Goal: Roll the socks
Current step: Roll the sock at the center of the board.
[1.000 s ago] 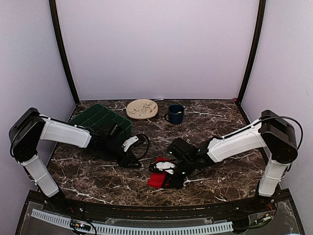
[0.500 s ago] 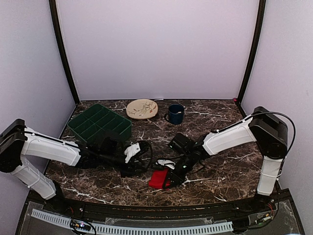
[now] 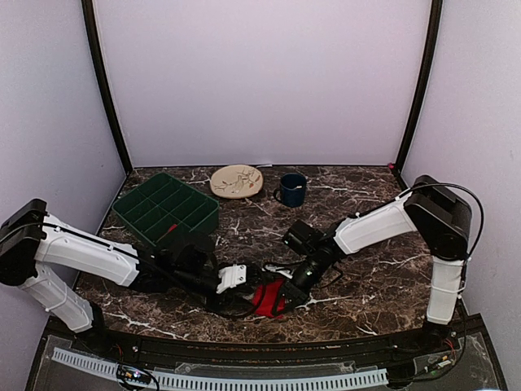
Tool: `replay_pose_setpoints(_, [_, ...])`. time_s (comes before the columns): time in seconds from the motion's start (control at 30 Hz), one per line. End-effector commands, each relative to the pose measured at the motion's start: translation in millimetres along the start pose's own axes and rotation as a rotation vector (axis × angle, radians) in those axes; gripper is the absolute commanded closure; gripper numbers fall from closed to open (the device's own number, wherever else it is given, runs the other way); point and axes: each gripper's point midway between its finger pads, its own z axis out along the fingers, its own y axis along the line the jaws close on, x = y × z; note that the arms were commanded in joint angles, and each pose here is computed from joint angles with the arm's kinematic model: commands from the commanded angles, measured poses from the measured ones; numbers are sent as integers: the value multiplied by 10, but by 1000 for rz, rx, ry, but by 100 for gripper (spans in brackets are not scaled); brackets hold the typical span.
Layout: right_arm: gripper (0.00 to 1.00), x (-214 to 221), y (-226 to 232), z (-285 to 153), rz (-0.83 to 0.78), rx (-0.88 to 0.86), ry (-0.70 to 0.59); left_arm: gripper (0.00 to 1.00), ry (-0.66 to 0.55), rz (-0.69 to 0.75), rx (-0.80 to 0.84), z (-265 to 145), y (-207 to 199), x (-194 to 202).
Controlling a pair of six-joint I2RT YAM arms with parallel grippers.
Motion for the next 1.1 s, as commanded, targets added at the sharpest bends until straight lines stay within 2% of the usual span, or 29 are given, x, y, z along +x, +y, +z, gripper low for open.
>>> replay_pose_setpoints(0.0, [96,-18,38,13,24,-45,1,65,77,75,70,109,-117,96])
replay_pose_setpoints(0.2, [96,-15,53,16,29,-57,-3,66,115,110,139,224,-219,121])
replay_pose_setpoints(0.53, [97,16,74,29,33,-79,-2,66,165,153,128,378,-228,181])
replay_pose_setpoints(0.77, [96,61,81,42,40,-92,8,64,188,213,11,463,-62,190])
replay_pose_setpoints(1.07, [96,79,80,47,39,-95,15,64,166,254,-27,481,-1,120])
